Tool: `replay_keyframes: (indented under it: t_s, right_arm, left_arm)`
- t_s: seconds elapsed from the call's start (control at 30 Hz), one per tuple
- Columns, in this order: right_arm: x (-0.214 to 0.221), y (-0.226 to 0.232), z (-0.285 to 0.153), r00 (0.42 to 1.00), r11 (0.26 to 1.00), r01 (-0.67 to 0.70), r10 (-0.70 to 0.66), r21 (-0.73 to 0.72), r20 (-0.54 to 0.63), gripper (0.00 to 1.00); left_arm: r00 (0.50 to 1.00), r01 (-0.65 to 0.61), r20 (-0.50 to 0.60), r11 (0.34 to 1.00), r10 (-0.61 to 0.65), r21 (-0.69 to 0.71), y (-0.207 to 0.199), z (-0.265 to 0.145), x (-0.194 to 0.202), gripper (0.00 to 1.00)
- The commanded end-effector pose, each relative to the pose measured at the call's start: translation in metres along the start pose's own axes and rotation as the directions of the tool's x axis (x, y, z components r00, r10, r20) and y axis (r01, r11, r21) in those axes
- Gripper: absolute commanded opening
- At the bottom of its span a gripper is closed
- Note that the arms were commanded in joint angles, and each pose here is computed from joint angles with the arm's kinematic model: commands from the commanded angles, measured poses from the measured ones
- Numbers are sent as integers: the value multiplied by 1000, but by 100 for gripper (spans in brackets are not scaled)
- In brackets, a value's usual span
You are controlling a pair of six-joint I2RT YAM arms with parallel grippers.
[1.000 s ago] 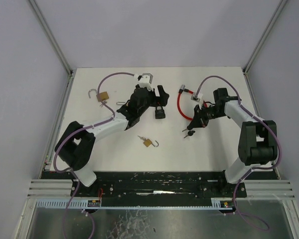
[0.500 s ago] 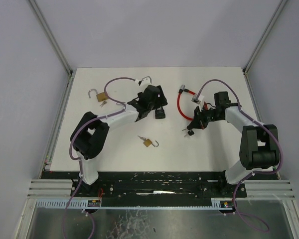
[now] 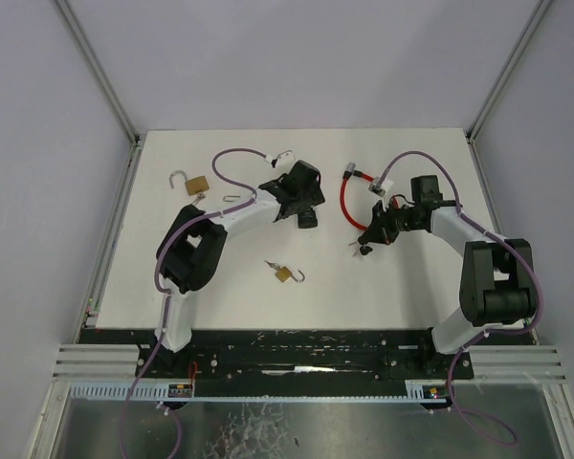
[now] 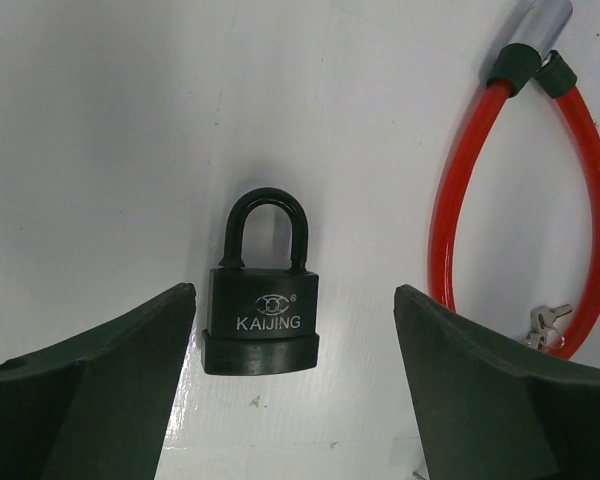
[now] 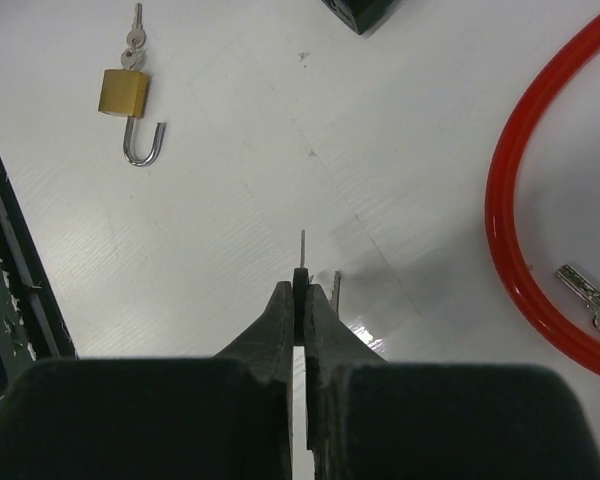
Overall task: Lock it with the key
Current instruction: Place the key at the center of the board.
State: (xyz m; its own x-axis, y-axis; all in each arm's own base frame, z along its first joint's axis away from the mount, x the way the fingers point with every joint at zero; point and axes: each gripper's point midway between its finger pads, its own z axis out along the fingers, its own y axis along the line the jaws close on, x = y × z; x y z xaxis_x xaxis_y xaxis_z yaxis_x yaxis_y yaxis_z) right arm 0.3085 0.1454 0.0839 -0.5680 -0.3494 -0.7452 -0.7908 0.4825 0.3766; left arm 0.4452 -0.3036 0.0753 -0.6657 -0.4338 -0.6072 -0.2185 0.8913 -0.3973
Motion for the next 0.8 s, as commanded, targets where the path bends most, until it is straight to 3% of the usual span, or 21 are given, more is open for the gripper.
replay_keyframes:
  t_s: [0.0, 0.33, 0.43, 0.63, 0.77]
  right_arm:
    - [-7, -5, 6, 999, 999, 3, -5, 38, 41, 0]
    - [-7, -6, 13, 992, 989, 113, -118, 95, 50, 0]
    - [-21, 9, 7, 980, 985, 164, -169, 61, 103, 0]
    - [-61, 52, -24, 896, 932, 357, -360, 61, 261, 0]
    - [-73, 55, -46, 863, 913, 388, -408, 127, 298, 0]
  left_arm:
    - [1000, 21, 18, 999, -20, -41, 2, 0, -7, 80]
    - [999, 25, 24, 999, -24, -43, 3, -1, -8, 80]
    - [999, 26, 26, 999, -25, -42, 3, -2, -9, 80]
    - [999, 21, 40, 1000, -21, -9, -1, -6, -12, 80]
    - [998, -5, 70, 995, -2, 99, -14, -17, -19, 80]
